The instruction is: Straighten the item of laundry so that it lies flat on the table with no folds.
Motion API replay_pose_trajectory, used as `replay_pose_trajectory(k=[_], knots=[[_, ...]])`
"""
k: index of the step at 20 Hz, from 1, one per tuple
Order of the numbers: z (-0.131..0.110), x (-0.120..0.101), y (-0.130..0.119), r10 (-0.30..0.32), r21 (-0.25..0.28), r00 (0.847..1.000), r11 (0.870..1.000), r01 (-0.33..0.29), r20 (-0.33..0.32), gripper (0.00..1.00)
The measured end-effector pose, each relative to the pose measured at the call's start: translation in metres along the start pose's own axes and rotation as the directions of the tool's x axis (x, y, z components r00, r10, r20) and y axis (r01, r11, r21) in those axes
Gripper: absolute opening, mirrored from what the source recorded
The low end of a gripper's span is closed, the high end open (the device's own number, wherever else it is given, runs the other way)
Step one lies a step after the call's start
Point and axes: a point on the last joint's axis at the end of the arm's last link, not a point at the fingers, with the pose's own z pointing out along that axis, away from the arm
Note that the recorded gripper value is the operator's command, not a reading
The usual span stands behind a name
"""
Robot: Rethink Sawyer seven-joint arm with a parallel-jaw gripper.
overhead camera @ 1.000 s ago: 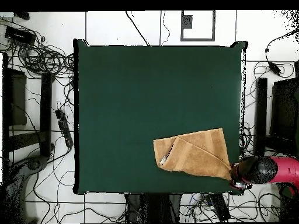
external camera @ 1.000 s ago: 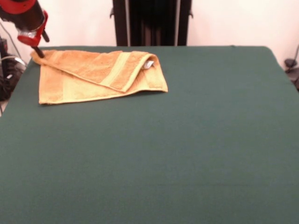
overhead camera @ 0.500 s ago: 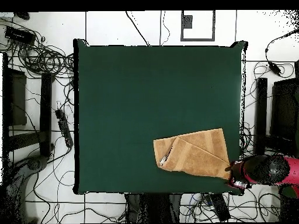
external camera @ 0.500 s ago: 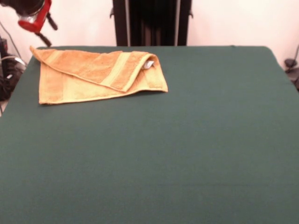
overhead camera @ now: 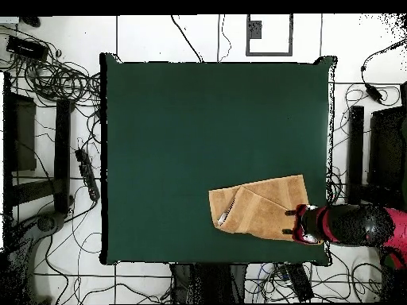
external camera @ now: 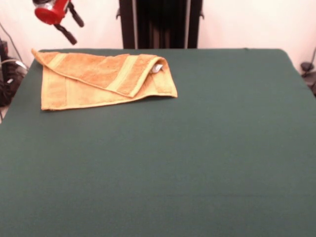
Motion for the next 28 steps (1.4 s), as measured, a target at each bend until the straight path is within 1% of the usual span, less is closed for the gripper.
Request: replay_pose_trajectory(k=[3,5,7,11,14,15,18,20,25,28], knots=[[0.000,-0.013,-0.006,-0.010,0.044,1.000,0.999,0.008,0.026,1.00],[0.001,-0.027,-0.012,-0.020,0.089,0.998,0.996,0.015,0.054,1.00],[0.002,-0.037,-0.017,-0.028,0.121,0.997,0.992,0.020,0.068,1.00],[0.005,-0.059,-0.029,-0.049,0.190,0.994,0.981,0.030,0.093,1.00],[0.006,-0.075,-0.036,-0.056,0.227,0.991,0.974,0.026,0.125,1.00],[0.005,-0.083,-0.037,-0.057,0.246,0.988,0.969,0.020,0.146,1.00],[0.001,-0.097,-0.039,-0.059,0.282,0.979,0.959,0.002,0.197,1.00],[-0.003,-0.110,-0.039,-0.059,0.310,0.968,0.951,-0.020,0.245,1.00],[-0.004,-0.125,-0.037,-0.059,0.329,0.956,0.943,-0.041,0.289,1.00],[-0.002,-0.138,-0.035,-0.056,0.325,0.948,0.944,-0.052,0.314,1.00]])
